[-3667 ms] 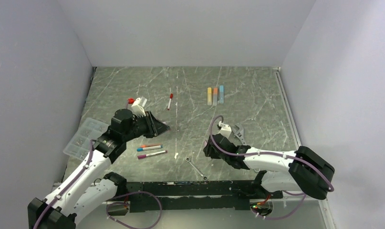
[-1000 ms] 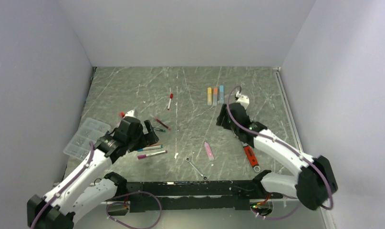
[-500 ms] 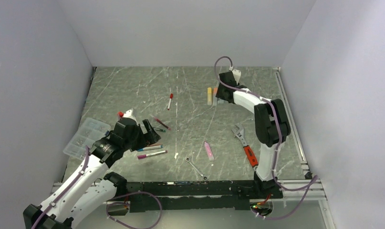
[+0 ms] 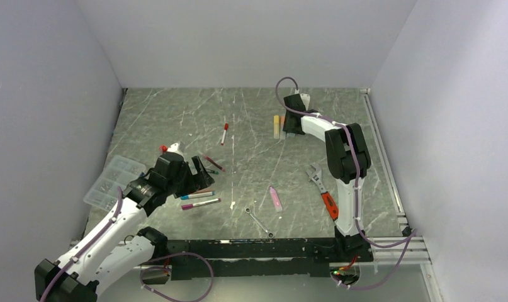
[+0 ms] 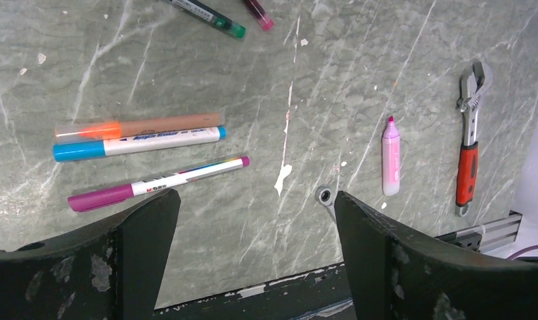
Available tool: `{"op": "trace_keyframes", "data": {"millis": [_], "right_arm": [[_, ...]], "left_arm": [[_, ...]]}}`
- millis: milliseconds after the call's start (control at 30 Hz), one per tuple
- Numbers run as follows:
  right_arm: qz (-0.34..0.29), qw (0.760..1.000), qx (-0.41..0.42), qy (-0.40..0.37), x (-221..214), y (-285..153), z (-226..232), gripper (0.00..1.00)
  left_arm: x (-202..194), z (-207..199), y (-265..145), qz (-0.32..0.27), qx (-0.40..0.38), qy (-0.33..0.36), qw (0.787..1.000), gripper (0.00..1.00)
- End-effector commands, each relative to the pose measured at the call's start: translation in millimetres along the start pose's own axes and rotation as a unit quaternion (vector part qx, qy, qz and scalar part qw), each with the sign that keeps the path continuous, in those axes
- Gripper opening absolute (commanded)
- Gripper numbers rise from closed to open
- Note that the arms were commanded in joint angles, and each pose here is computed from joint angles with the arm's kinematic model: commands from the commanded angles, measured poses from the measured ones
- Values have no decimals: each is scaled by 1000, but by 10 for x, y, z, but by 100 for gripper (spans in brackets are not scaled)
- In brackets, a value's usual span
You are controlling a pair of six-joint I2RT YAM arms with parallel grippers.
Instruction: Open the pen caps
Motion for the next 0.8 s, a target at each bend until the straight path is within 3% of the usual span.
{"op": "trace_keyframes", "data": {"millis": [0, 233, 333, 467, 500, 633, 767], "right_arm": [[-14, 1000, 2, 0, 104, -15, 13, 46], [2, 1000, -7, -7, 72, 73, -37, 40], [9, 1000, -4, -2, 69, 101, -72, 30], [7, 1000, 4, 3, 88, 33, -102, 6], [-1, 1000, 10, 6, 127, -19, -92, 0], [-46, 996, 60, 37, 339, -428, -46, 0], [-102, 977, 172, 68, 348, -1169, 23, 0]], "left_arm": [[106, -113, -63, -25, -34, 7, 999, 91], [100, -110, -64, -25, -34, 6, 999, 90], [99, -119, -68, -24, -37, 4, 999, 90], [125, -128, -102, -30, -37, 5, 999, 90], [139, -134, -114, -33, -37, 5, 999, 89], [219, -183, -183, -43, -39, 6, 998, 90], [359, -246, -232, -67, -32, -11, 997, 93]]}}
Point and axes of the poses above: each gripper's point midway between its finger pads, its own y axis out along the fingers, its own z axis along the line the jaws close on, x = y × z, the point moved 7 cm from there along -y, back along the fingers, and after that the axes turned 8 degrees about y, right-handed, at the moved point
